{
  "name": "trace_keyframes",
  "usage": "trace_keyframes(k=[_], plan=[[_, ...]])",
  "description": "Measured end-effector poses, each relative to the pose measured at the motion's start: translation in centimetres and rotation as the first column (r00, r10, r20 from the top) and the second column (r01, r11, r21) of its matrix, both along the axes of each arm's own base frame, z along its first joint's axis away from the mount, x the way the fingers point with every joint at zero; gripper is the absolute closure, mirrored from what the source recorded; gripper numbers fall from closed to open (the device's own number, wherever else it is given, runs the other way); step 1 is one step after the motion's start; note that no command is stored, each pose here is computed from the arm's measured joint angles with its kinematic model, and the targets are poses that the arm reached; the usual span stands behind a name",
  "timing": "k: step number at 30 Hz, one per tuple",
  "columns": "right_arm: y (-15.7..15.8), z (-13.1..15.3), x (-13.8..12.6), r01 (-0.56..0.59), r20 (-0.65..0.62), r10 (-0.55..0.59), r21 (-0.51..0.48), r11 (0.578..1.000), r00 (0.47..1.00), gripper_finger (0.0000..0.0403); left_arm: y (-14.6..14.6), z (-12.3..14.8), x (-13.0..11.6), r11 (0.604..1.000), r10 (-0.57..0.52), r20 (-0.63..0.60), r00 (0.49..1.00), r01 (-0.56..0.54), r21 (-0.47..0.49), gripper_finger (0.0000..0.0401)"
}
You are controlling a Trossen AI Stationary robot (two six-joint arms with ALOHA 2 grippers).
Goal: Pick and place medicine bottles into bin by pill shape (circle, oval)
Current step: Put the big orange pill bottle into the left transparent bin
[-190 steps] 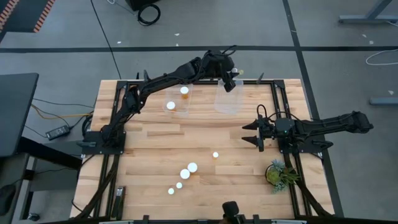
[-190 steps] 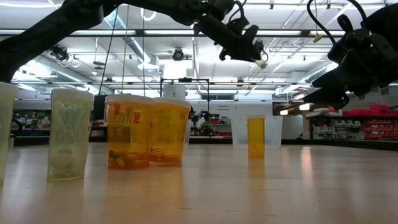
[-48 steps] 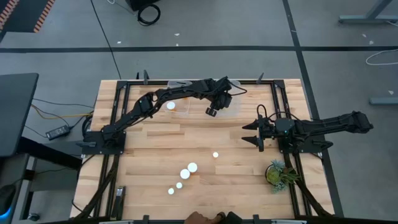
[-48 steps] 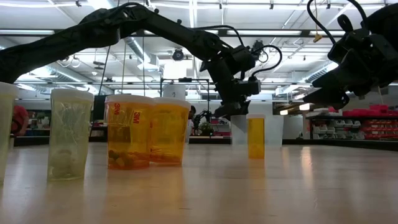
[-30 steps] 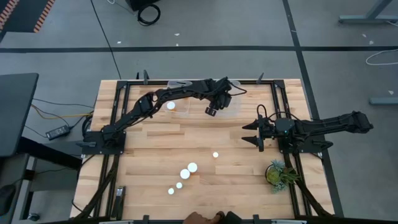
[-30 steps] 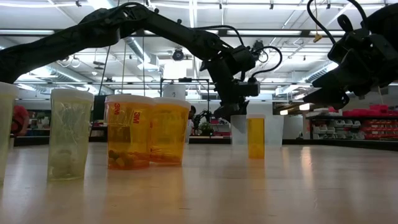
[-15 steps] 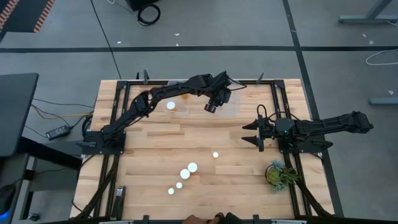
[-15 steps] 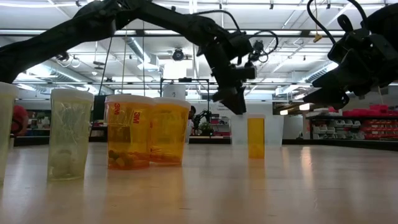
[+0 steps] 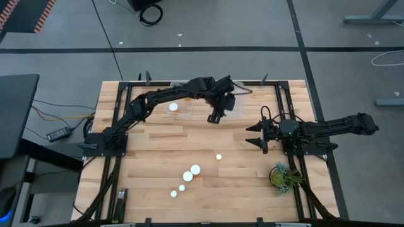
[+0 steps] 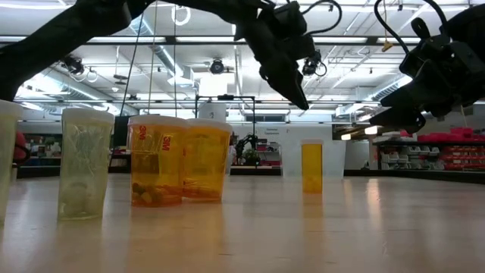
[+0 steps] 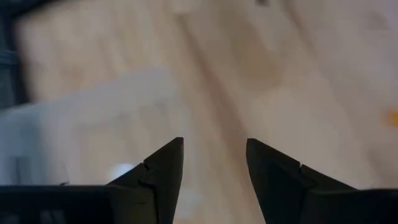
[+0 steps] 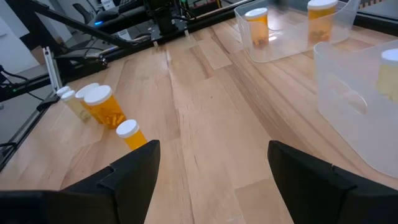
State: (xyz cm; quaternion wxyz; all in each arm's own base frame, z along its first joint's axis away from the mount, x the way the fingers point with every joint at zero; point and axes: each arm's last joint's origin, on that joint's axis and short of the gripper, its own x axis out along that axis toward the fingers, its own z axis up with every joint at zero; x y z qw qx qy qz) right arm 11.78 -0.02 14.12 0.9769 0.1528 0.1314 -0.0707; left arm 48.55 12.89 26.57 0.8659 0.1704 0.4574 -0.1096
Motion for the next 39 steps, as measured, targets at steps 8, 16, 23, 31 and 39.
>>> trace_keyframes(k=[8,16,23,31,39], plan=[[0.0,0.0,0.0,0.000,0.000,0.000,0.000,1.000,1.000,0.0098,-4.6,-0.6,-0.2,0.991,-0.063,-0.120,0.991,0.047,-0.129,0.0212],[0.0,0.0,0.0,0.000,0.000,0.000,0.000,1.000,1.000,0.0098,-9.5,-1.1,0.3,0.980,-0.146,-0.155,0.977,0.121,-0.158,0.0213],[0.0,0.0,0.0,0.000,0.000,0.000,0.000,1.000,1.000,0.0098,-12.1,-1.2,-0.9,0.993,-0.094,-0.304,0.948,0.066,-0.100,0.0228],[0.0,0.0,0.0,0.000,-0.001,0.000,0.000,1.000,1.000,0.0098,-14.7,0.1,-3.3,0.957,0.148,-0.499,0.854,-0.252,-0.146,0.0249],[0.0,0.0,0.0,0.000,0.000,0.000,0.000,1.000,1.000,0.0098,-18.6,-0.2,-4.2,0.904,0.270,-0.581,0.768,-0.410,-0.123,0.0243]])
